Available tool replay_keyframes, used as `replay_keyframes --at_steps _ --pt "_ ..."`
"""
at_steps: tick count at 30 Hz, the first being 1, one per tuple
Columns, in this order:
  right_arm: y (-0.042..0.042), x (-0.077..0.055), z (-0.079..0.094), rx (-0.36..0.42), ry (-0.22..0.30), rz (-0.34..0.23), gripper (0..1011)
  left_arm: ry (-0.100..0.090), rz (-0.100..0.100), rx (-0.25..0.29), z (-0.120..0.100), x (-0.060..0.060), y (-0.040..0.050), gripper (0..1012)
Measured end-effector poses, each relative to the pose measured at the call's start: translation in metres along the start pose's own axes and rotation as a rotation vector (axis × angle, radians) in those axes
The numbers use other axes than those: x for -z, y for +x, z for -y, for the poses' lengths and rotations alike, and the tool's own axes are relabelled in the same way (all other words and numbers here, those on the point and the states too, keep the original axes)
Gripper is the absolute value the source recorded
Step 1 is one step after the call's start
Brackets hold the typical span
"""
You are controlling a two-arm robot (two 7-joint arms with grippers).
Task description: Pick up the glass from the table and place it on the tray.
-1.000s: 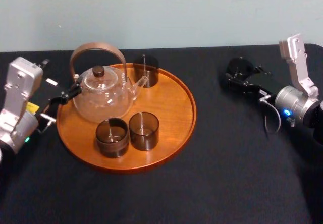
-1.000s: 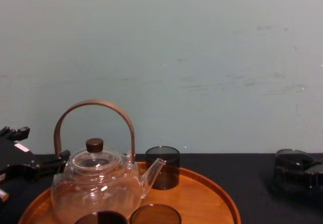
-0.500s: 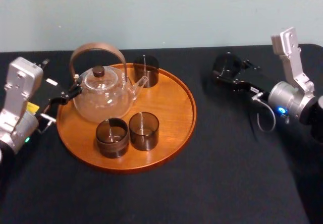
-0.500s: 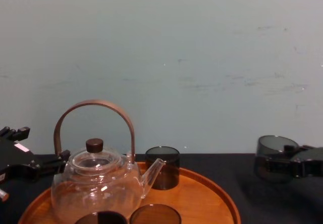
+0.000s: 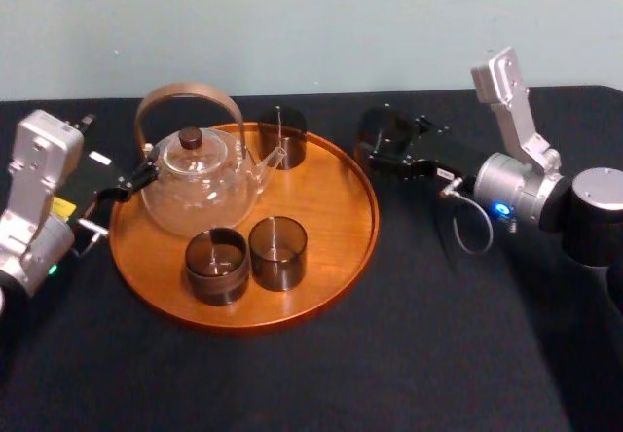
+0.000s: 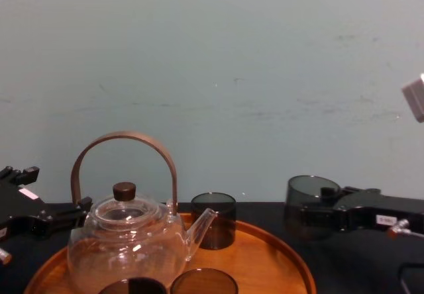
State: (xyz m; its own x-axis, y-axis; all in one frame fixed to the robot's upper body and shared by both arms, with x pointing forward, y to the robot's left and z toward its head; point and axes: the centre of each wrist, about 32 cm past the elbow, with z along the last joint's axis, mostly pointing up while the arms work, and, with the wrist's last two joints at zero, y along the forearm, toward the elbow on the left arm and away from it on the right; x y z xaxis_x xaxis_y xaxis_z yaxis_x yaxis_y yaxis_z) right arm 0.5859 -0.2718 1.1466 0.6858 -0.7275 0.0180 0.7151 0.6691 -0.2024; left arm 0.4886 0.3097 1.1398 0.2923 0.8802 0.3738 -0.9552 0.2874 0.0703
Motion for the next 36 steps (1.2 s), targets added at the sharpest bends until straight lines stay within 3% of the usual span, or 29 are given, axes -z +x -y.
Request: replay_keyframes --at_steps 23,36 --pt "-0.0171 0.007 -0.037 -0.119 -0.017 -0.013 903 0.0 0.0 0.0 0.0 0.0 0.0 1010" --pt "-0.0195 0.018 -0.049 -0.147 -0.029 -0.022 903 0.0 0.0 0.0 0.0 0.0 0.0 1009"
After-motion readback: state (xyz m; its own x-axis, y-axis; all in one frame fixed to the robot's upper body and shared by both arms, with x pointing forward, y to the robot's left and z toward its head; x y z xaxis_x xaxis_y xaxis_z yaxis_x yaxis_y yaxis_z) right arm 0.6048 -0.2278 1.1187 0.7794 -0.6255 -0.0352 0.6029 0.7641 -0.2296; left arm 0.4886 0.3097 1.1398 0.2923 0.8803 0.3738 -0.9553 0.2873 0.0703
